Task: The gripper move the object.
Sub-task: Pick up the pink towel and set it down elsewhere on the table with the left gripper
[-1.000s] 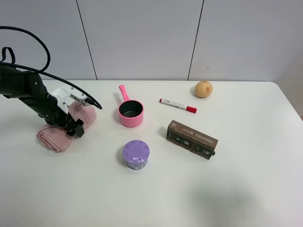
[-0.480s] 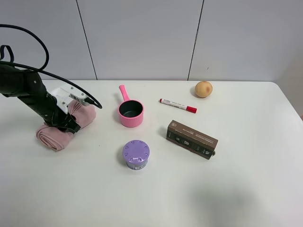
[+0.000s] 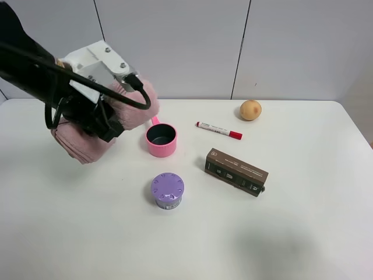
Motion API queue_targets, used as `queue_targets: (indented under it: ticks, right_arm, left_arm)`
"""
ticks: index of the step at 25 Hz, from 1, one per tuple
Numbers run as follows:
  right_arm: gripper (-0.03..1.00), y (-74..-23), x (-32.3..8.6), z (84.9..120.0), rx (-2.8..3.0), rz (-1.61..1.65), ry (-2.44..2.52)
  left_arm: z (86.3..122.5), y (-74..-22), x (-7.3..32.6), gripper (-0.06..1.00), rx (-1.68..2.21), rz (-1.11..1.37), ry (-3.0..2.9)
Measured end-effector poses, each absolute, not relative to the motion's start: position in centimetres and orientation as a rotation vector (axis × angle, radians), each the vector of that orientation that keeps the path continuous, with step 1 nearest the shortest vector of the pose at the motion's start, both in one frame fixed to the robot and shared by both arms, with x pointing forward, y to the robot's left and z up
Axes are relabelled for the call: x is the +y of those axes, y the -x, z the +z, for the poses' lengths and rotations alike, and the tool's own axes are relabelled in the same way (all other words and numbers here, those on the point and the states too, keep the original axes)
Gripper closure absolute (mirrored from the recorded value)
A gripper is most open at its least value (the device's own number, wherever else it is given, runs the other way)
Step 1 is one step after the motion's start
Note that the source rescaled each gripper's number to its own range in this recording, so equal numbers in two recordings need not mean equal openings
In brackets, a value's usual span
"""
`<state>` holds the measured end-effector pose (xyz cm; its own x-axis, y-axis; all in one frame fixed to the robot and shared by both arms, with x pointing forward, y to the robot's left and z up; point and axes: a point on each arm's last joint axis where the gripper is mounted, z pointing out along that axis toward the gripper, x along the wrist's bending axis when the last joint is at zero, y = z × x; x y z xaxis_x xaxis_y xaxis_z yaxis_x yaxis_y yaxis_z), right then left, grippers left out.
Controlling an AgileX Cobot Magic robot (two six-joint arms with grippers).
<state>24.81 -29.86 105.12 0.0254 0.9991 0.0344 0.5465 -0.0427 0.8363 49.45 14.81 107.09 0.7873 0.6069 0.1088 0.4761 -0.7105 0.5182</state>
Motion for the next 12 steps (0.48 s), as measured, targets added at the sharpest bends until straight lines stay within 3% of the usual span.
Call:
queue_targets:
  ticks: [6,12]
  right_arm:
    - [-0.03,-24.8,-29.9,105.1,1.59,0.897,-1.662]
    - [-0.03,-24.8,-29.9,105.1,1.59,0.897,-1.662]
  left_arm:
    - [109.1,-45.2,8.6,0.93,0.396,0.344,-2.551]
    - [105.4,-43.8,3.8,0.93,0.217,0.255,-2.627]
